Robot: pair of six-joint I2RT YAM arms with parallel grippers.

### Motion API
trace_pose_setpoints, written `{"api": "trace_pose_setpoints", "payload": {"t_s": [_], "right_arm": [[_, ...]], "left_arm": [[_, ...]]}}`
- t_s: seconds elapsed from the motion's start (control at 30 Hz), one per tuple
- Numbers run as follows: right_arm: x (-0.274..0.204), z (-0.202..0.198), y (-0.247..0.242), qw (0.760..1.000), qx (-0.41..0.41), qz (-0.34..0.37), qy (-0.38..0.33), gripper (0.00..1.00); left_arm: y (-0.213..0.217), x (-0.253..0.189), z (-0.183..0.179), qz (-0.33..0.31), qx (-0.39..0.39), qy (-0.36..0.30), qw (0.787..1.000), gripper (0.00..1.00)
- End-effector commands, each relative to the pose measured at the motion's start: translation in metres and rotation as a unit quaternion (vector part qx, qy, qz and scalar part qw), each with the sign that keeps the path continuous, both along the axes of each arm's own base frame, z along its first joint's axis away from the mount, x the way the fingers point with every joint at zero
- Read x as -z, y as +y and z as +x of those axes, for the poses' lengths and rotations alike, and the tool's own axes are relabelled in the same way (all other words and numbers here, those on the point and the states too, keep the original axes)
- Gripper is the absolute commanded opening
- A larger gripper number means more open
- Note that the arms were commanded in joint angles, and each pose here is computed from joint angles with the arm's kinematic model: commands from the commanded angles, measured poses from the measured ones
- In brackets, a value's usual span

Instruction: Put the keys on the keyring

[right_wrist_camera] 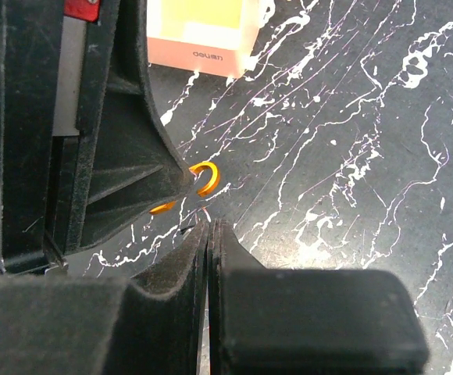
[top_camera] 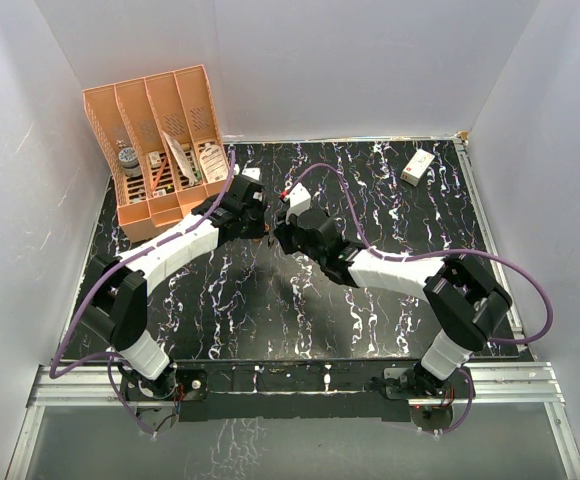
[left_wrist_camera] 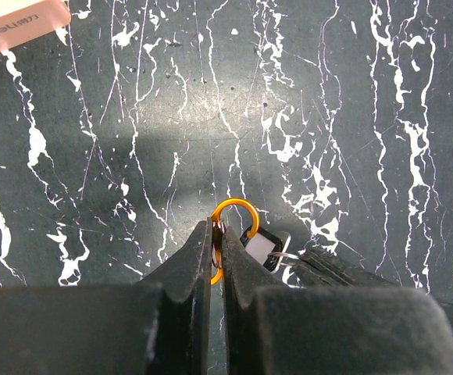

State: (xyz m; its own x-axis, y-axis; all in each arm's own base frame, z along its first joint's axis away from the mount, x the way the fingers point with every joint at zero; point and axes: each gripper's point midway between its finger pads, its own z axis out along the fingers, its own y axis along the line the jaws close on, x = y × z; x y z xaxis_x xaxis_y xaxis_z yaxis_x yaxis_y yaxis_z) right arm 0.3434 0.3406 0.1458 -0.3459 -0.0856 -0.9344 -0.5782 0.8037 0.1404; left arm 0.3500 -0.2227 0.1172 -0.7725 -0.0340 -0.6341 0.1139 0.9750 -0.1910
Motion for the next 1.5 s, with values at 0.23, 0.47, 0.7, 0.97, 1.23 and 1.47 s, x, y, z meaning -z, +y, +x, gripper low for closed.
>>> {"api": "trace_pose_setpoints", "payload": {"t_s": [0.23,0.47,0.7,0.97,1.23,1.47], "right_arm": [[-0.029,0.005,0.015,0.998,-0.01,0.033,-0.044,0.0],[-0.028,0.007,0.017,0.998,-0.01,0.032,-0.046,0.0],[-0.027,0.009,0.019,0.998,-0.01,0.029,-0.05,0.0],[-0.026,0.011,0.019,0.998,-0.008,0.025,-0.052,0.0],[-0.026,0.015,0.016,0.998,0.0,0.02,-0.059,0.0],[-0.031,0.016,0.016,0.998,0.002,0.023,-0.066,0.0]], "left_arm": [[-0.006,-0.025,0.004,-0.025,0.005,-0.019,1.0,0.0],[-0.006,-0.026,0.003,-0.026,0.007,-0.019,0.999,0.0],[-0.005,-0.028,0.003,-0.027,0.008,-0.02,0.999,0.0],[-0.007,-0.03,0.002,-0.029,0.012,-0.02,0.999,0.0],[-0.007,-0.03,0.0,-0.031,0.014,-0.019,0.999,0.0],[-0.006,-0.029,-0.001,-0.029,0.015,-0.017,0.999,0.0]]}}
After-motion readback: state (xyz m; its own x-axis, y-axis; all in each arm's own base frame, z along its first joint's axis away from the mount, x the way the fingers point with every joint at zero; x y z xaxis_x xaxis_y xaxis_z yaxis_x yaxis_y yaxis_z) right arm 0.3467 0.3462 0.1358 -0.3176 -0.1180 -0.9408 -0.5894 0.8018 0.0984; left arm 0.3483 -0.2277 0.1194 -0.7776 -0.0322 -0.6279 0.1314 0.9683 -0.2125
